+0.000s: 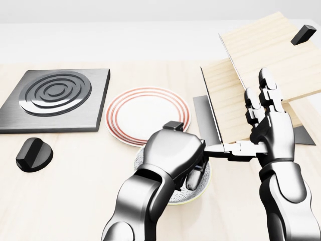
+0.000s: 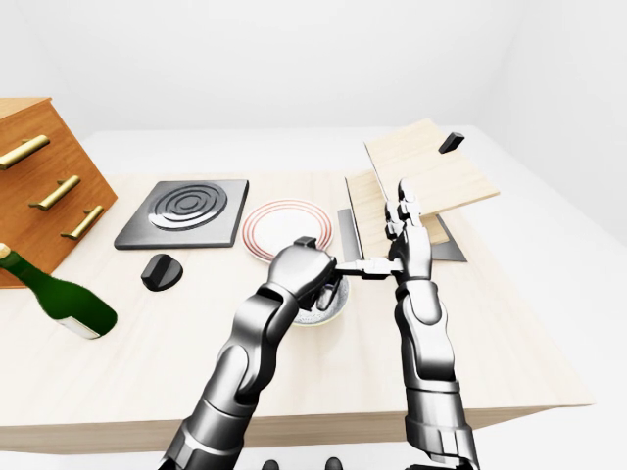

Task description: Pick up the cream cheese and put it in the bowl.

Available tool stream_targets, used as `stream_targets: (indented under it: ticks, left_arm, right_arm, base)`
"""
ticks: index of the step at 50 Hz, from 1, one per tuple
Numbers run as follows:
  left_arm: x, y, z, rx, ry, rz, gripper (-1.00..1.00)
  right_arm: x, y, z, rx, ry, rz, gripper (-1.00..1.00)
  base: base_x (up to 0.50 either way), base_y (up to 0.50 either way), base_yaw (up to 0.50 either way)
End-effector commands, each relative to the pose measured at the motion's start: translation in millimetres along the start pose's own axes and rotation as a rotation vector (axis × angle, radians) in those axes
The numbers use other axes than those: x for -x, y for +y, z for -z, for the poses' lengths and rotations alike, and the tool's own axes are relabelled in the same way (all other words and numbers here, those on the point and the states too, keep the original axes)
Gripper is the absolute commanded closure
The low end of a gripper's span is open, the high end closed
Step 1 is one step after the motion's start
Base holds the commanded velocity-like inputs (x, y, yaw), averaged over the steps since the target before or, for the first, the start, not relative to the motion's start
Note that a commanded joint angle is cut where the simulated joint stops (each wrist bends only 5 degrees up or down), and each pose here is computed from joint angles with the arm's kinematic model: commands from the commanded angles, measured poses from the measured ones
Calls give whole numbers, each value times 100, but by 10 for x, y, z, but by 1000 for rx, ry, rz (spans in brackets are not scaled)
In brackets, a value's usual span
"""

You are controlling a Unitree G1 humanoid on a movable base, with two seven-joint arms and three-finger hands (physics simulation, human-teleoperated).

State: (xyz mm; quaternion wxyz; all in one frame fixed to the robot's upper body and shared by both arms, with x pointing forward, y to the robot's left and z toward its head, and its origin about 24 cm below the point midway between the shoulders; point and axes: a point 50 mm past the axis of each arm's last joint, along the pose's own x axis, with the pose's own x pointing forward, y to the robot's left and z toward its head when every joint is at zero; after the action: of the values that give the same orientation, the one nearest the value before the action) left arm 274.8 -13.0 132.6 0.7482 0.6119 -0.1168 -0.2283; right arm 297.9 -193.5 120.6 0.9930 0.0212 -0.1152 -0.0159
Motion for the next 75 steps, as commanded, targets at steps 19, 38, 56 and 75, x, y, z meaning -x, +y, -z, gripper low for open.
stream_targets:
  ticks: [19,38,56,75]
  left_arm:
    - [-14,117,31,-94,44,-62,52]
    - [35,275,107,-147,91,-126,-100]
    - [221,789,286,6,50,-328,-100]
    - [539,1395,732,363,-195,-729,-100]
  right_arm:
    - [1,-102,-11,69,0,73,-100]
    - [-2,-82,13,70,9,67,-100]
    - [-4,-71,-1,74,3,62,-100]
    - [-5,243,-536,98,-234,-26,-100]
  base:
    - [0,0,0]
    - [0,0,0]
    - [0,0,0]
    - [0,0,0]
